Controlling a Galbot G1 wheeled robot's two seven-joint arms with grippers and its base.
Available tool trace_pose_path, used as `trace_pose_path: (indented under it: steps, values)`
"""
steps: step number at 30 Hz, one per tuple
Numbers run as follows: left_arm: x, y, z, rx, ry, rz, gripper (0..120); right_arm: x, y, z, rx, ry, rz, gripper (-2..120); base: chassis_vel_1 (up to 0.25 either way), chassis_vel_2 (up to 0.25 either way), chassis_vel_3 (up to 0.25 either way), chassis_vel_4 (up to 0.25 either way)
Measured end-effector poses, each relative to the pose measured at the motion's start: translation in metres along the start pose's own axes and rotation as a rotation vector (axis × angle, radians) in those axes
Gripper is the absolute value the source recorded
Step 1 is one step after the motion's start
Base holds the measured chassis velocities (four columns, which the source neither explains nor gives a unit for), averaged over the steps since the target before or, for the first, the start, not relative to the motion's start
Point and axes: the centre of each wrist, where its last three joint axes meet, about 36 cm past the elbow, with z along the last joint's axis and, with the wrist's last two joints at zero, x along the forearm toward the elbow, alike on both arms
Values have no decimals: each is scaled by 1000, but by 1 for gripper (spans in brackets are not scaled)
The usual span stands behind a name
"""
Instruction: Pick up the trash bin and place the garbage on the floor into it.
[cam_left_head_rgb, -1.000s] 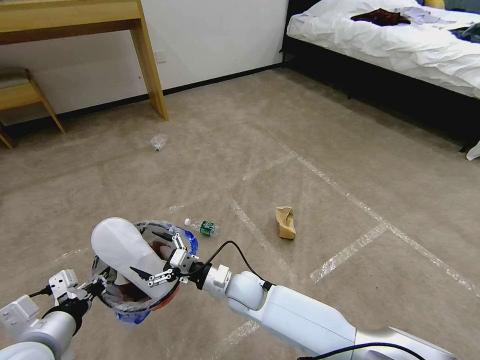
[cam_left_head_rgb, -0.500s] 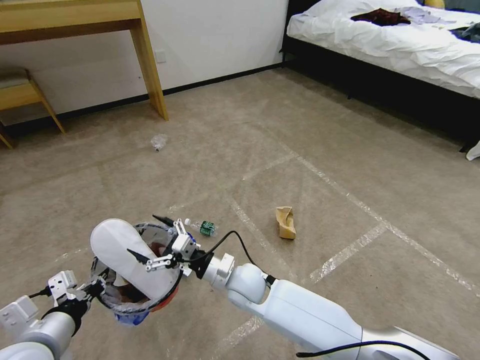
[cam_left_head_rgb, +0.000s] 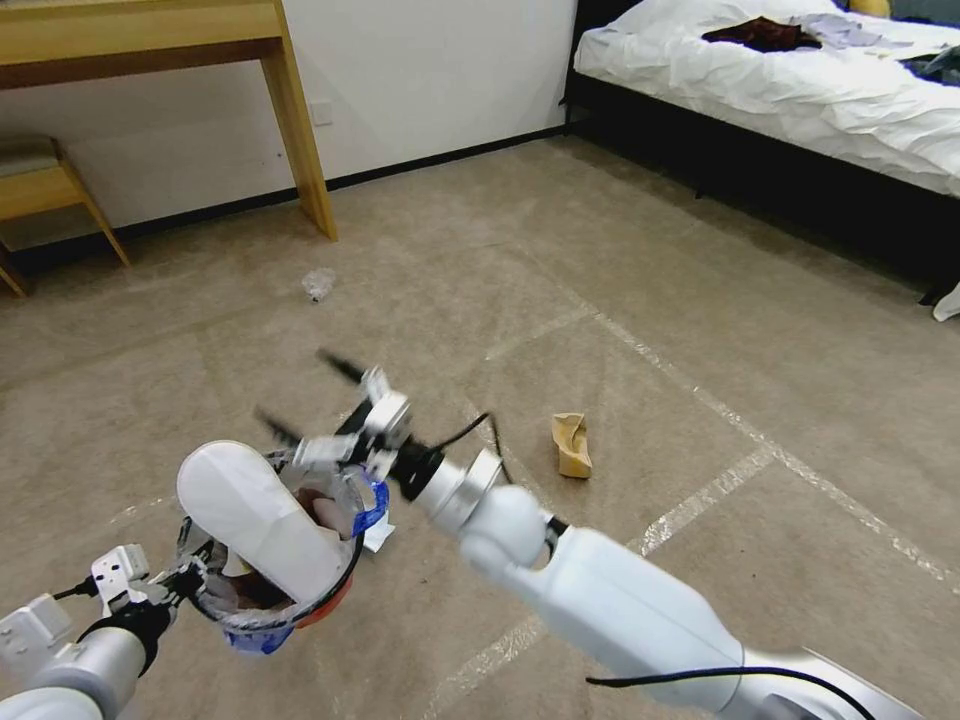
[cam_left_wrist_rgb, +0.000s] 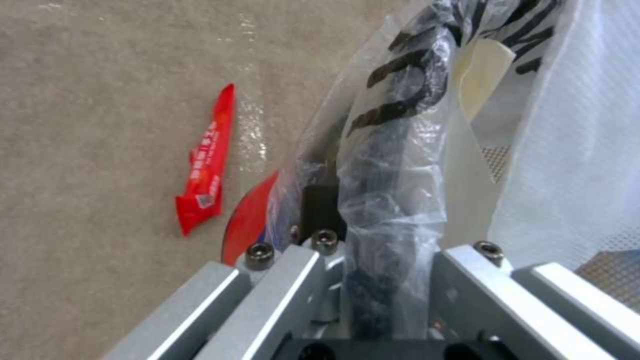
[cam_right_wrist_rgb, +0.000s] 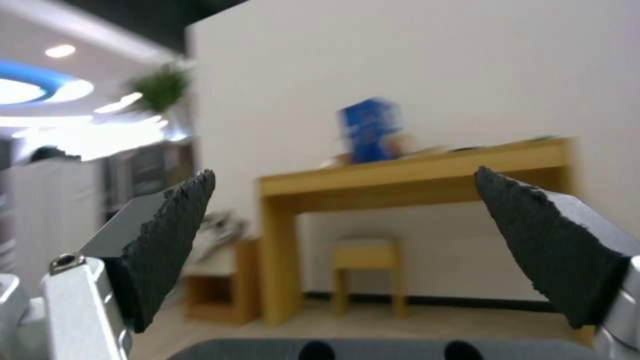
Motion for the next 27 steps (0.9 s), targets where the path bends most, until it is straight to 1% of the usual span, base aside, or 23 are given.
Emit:
trace_pose_path:
  steps: [1, 2, 4, 5, 7, 8, 10, 11, 12, 13, 14, 15, 16, 17, 19, 22, 24, 25, 27]
  values:
    - [0, 2, 0, -3, -1, -5, 1, 2, -9, -7, 4, -8, 43, 99, 0, 0, 0, 0]
    - [0, 2, 0, -3, -1, -5, 1, 2, -9, -7, 4, -8, 43, 99, 0, 0, 0, 0]
    - [0, 6, -1, -12, -6, -21, 1, 14, -33, -29, 26, -35, 156, 99, 0, 0, 0, 0]
    - [0, 6, -1, -12, -6, -21, 1, 14, -33, -29, 26, -35, 156, 99, 0, 0, 0, 0]
    - [0, 7, -2, -19, -13, -30, 1, 31, -57, -51, 63, -58, 267, 100, 0, 0, 0, 0]
    - [0, 7, -2, -19, -13, -30, 1, 31, -57, -51, 63, -58, 267, 100, 0, 0, 0, 0]
    - [1, 9, -2, -28, -22, -38, 1, 61, -84, -77, 134, -69, 399, 100, 0, 0, 0, 0]
    - [1, 9, -2, -28, -22, -38, 1, 61, -84, -77, 134, -69, 399, 100, 0, 0, 0, 0]
    - [1, 10, -2, -29, -23, -41, 1, 71, -89, -82, 153, -65, 433, 100, 0, 0, 0, 0]
    - [2, 11, 1, -38, -24, -49, 1, 108, -103, -97, 226, -53, 530, 100, 0, 0, 0, 0]
    - [2, 11, 1, -38, -24, -49, 1, 108, -103, -97, 226, -53, 530, 100, 0, 0, 0, 0]
    - [3, 11, 3, -45, -26, -54, 1, 126, -107, -102, 265, -48, 574, 100, 0, 0, 0, 0]
    - [3, 12, 4, -46, -27, -57, 1, 136, -108, -105, 288, -51, 599, 100, 0, 0, 0, 0]
    - [3, 12, 4, -46, -27, -57, 1, 136, -108, -105, 288, -51, 599, 100, 0, 0, 0, 0]
    - [4, 13, 5, -61, -38, -65, 1, 156, -105, -105, 328, -53, 651, 100, 0, 0, 0, 0]
    - [5, 14, 6, -65, -41, -68, 1, 163, -103, -105, 341, -55, 672, 100, 0, 0, 0, 0]
    - [5, 15, 9, -65, -46, -70, 1, 186, -95, -106, 367, -49, 734, 100, 0, 0, 0, 0]
    - [5, 15, 9, -65, -46, -70, 1, 186, -95, -106, 367, -49, 734, 100, 0, 0, 0, 0]
    - [4, 16, 10, -70, -56, -73, 1, 206, -91, -106, 385, -45, 782, 100, 0, 0, 0, 0]
